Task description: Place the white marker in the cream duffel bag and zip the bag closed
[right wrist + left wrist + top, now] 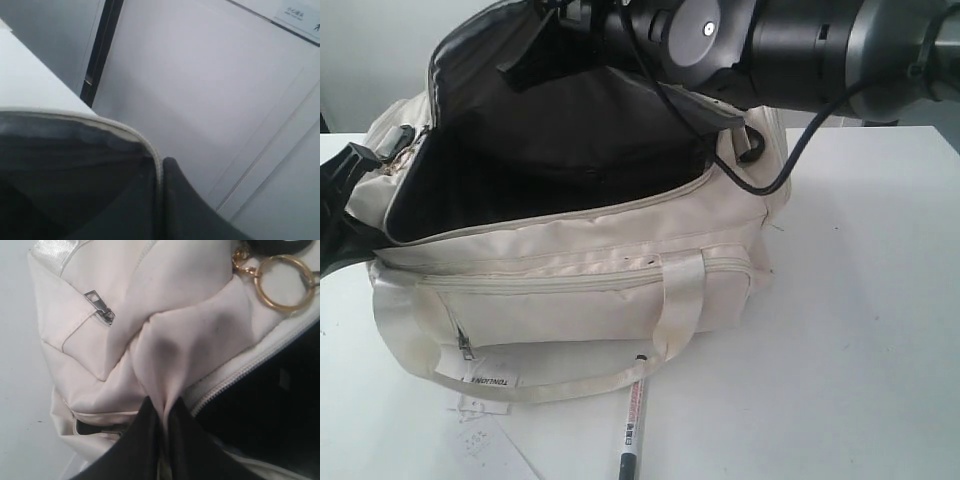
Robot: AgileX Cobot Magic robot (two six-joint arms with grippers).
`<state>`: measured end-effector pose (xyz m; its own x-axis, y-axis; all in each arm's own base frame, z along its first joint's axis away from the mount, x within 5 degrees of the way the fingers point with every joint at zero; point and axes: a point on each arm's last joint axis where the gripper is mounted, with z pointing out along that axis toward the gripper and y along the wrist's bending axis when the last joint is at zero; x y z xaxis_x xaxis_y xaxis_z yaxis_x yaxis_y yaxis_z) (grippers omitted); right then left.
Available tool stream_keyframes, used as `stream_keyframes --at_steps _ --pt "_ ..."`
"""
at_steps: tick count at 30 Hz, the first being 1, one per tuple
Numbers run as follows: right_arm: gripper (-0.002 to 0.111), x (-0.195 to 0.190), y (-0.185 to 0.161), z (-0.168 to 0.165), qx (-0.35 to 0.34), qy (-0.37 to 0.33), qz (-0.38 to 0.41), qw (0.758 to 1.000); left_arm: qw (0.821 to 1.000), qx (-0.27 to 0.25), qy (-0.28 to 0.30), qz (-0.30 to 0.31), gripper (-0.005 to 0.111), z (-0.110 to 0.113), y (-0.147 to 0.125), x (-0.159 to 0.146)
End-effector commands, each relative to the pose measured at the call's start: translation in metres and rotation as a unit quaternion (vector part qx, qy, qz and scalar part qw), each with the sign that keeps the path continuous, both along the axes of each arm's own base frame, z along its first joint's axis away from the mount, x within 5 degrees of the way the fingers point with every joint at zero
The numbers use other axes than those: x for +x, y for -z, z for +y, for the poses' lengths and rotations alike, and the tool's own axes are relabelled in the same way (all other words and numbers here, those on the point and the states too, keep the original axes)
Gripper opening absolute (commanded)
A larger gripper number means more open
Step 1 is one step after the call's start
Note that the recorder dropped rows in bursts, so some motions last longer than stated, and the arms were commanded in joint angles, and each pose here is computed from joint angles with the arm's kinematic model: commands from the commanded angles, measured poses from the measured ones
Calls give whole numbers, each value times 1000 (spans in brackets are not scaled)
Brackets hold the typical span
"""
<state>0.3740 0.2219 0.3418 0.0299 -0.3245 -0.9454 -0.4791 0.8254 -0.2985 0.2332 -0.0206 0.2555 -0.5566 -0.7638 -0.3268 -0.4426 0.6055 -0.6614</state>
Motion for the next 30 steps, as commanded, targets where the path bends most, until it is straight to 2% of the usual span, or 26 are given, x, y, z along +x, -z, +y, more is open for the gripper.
stream_keyframes --at_steps 1,7,18,20,21,24,26,27,30 --pt "0 2 -24 -14 53 47 -63 995 1000 5 -2 -5 0 1 0 -1" --pt "0 3 -31 -19 76 74 -96 990 1000 10 -2 -9 0 2 0 0" --pt "0 3 -29 -18 73 69 -89 991 999 41 24 -18 1 2 -1 0" --pt "0 3 -29 -18 73 69 -89 991 999 31 18 -17 12 2 -1 0" --pt "0 3 -29 -18 73 69 -89 991 999 34 23 -16 26 1 -1 -1" --pt "0 3 -29 -18 73 69 -89 991 999 35 28 -13 53 1 0 -1" --pt "0 3 -29 -18 73 69 -89 991 997 55 43 -25 68 1 -3 -2" --pt "0 3 -29 -18 73 69 -89 991 994 77 58 -42 72 2 -7 -4" --pt "0 3 -29 -18 73 69 -89 991 984 125 96 -82 72 2 -20 -11"
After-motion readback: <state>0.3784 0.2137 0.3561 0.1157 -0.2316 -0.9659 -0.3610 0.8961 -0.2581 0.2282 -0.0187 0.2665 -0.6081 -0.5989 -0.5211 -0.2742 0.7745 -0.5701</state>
